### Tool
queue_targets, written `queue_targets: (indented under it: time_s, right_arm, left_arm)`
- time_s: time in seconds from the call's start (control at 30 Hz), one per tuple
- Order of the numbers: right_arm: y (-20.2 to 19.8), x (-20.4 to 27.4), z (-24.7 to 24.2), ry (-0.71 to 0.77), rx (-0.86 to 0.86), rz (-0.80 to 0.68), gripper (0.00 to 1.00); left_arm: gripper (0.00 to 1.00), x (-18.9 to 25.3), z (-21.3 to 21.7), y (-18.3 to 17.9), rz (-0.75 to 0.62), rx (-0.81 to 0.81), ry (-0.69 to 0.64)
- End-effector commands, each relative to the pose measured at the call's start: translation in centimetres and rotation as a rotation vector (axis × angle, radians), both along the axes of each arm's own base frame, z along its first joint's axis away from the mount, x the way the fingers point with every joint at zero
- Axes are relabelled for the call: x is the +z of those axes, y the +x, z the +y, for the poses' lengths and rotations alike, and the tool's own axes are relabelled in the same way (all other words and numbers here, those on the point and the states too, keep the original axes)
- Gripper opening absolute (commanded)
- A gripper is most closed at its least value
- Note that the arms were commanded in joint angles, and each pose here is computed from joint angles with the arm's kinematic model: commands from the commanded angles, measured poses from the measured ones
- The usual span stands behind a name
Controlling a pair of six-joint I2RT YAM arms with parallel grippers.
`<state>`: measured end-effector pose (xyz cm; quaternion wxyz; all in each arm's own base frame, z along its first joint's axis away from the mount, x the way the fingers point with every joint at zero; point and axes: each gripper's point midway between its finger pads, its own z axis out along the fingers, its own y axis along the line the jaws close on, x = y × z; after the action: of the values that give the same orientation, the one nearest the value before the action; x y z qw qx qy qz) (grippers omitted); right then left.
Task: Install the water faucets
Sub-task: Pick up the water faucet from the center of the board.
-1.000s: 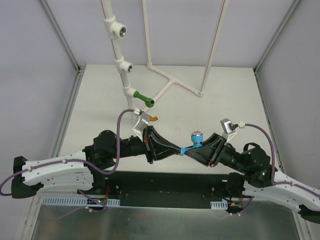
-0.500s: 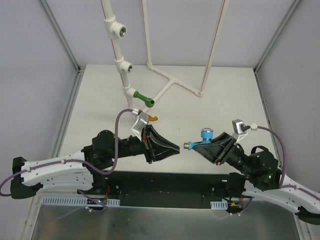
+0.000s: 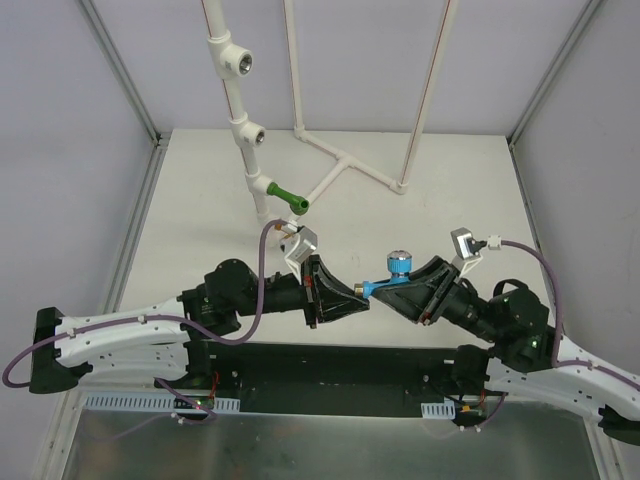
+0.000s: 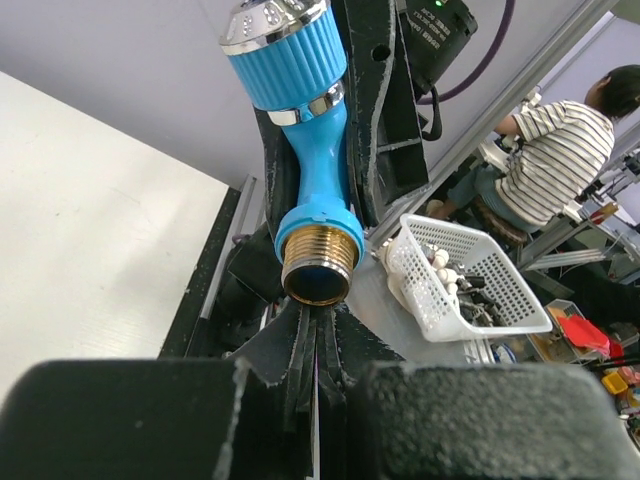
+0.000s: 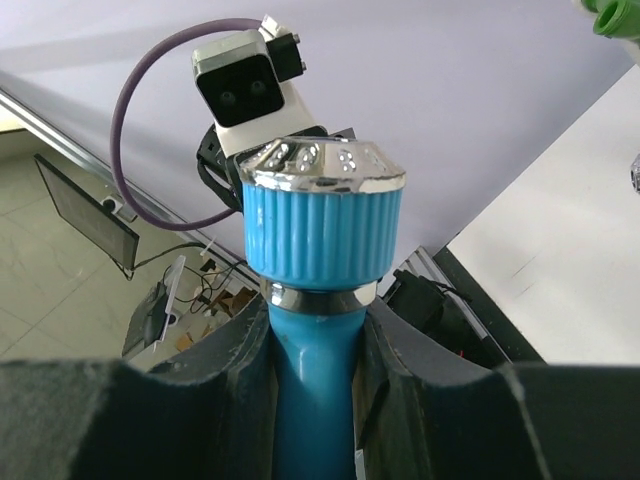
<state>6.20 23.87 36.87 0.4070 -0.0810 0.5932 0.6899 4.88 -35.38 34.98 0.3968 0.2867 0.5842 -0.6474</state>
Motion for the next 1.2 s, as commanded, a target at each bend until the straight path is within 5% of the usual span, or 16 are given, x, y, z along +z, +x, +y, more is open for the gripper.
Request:
queue_targets:
  time_s: [0.0,0.6,0.73,0.83,1.17]
  right_arm:
    - [-2.3,1.7,0.1,0.033,0.118,-0.042,0.00]
    - [-3.1,-1.4,0.3,-0.044,0.169,-0.002,0.00]
    - [-2.4,-1.1,-0.7,-0.016,0.109,-0.003,0.00]
    - [-2.1,-0.9,-1.2,0.001,0.087,-0.005,0.00]
    - [-2.2,-0.8,-1.3,0.007,0.091,-0.002,0.00]
  left_arm:
    - [0.00,4.3,0.7,-0.2,-0.044,-0.010,-0.110]
    - [0.00,5.6,1.9,-0.1,-0.079,0.011,-0.113]
    - [0.34,5.8,2.1,-0.6,-0.085,-0.013,-0.123]
    - [0.49,5.9,2.4,-1.1,-0.087,-0.033,-0.138]
    - [0.51,5.8,1.8,-1.0,-0.080,-0.040,-0.132]
